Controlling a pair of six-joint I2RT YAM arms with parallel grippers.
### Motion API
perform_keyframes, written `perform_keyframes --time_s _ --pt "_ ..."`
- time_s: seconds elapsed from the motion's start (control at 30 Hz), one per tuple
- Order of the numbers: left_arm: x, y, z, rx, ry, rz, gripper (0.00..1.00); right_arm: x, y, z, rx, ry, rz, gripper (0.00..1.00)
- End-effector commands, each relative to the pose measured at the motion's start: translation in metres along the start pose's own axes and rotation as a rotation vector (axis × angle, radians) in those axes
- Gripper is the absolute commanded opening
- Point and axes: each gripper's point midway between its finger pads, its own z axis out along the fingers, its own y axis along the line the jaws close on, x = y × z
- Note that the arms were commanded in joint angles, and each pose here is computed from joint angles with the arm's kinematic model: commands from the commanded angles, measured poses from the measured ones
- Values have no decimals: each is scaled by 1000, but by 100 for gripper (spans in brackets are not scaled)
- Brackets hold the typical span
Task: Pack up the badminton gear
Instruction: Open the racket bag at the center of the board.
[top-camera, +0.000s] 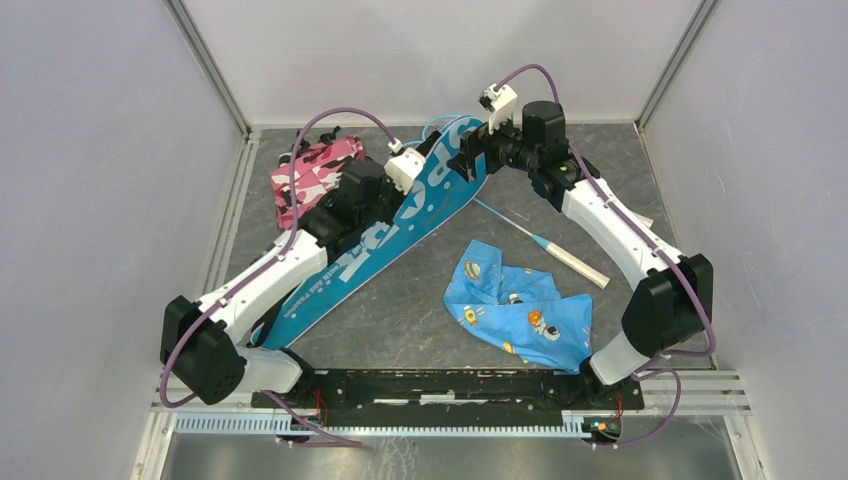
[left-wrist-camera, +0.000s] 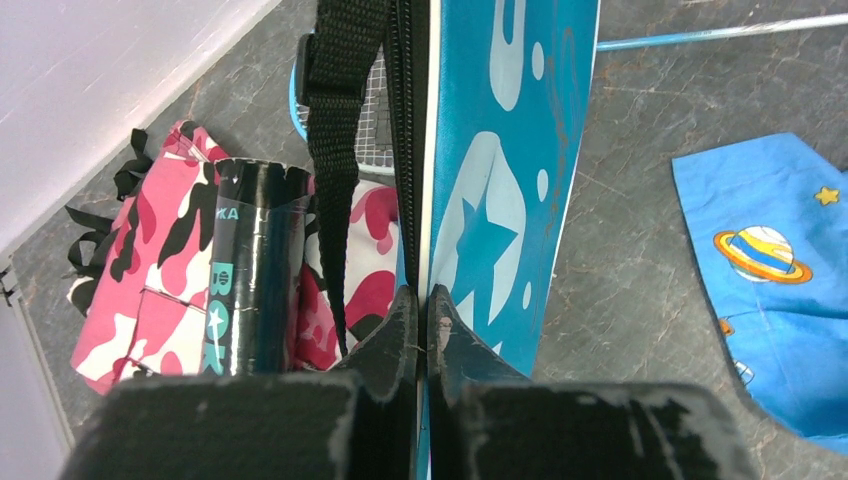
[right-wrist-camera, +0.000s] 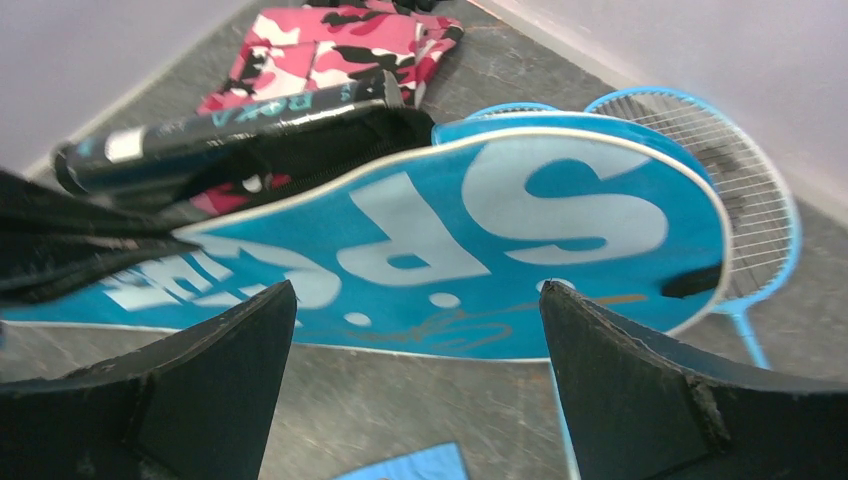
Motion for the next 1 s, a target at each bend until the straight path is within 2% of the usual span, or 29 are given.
perform_keyframes --time_s 0.0,0.2,0.47,0.57,0.73,0.97 --pt "-33 0 5 -50 -134 -115 2 -17 6 13 -18 -61 209 98" --pt "-34 -15 12 -30 -146 -140 2 9 7 30 -24 -7 336 95" --pt "-26 -34 23 -39 -124 -95 2 31 13 34 -33 33 431 94" --pt "-24 -38 24 -43 -118 -84 2 42 8 35 13 62 442 92" --pt "-24 -48 25 -43 -112 -36 2 64 0 40 54 109 463 81" --pt "-20 -58 28 -42 -95 41 2 70 2 44 35 131 463 49"
